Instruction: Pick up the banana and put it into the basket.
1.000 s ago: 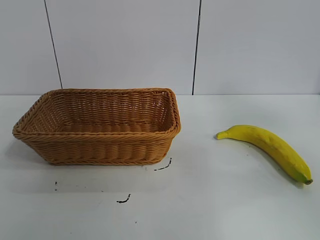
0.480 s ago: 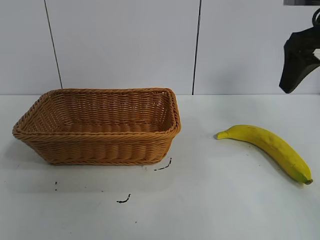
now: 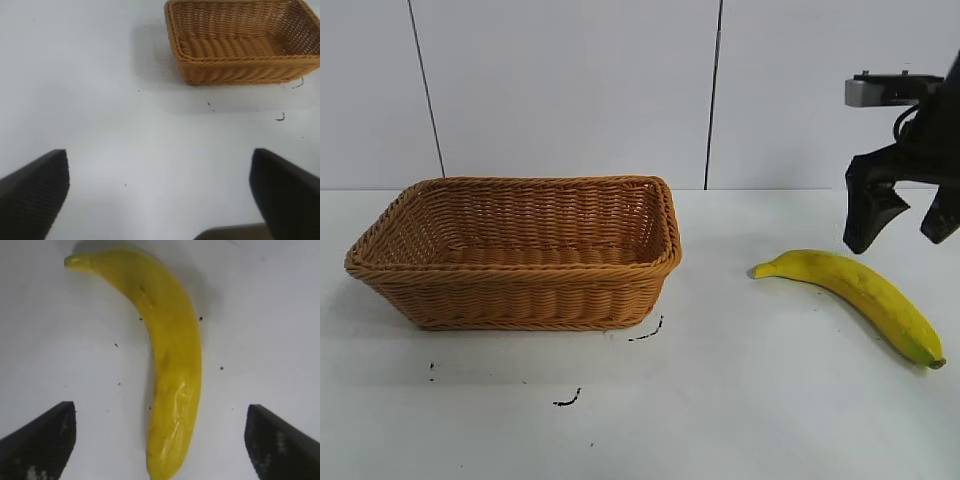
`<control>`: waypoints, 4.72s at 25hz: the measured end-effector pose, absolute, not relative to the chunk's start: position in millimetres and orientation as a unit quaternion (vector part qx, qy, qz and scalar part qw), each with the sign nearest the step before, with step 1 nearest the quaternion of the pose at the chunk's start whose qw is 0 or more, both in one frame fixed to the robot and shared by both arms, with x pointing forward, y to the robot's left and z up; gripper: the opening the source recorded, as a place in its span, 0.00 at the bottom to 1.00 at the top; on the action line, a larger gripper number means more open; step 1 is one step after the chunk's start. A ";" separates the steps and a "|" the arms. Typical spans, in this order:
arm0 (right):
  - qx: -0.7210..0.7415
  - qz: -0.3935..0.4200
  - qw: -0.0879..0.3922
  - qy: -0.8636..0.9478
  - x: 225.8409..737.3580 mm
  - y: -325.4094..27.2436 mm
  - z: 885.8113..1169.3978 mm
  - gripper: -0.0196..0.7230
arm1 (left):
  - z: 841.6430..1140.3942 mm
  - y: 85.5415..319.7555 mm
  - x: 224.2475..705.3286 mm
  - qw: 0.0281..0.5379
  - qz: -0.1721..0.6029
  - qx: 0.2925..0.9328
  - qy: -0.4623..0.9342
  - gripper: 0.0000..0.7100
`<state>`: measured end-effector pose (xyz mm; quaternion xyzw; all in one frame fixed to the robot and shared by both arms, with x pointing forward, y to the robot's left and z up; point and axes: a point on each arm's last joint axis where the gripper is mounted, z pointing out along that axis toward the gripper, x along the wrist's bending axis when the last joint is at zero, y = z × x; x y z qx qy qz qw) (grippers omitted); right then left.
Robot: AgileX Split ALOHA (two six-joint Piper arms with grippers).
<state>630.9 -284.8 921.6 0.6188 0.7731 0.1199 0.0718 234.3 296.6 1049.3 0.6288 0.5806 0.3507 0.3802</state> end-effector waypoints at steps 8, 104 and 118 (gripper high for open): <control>0.617 0.119 0.077 0.774 637.5 -285.4 900.8 0.88 | 1049.3 296.6 234.3 0.380 0.351 0.629 0.581 0.98; 0.350 0.237 0.180 0.888 662.0 5.6 1010.6 0.95 | 1049.3 296.6 234.3 0.380 0.351 0.629 0.581 0.98; 0.632 0.142 0.160 0.745 727.3 -211.2 1030.9 0.95 | 1049.3 296.6 234.3 0.380 0.351 0.629 0.581 0.98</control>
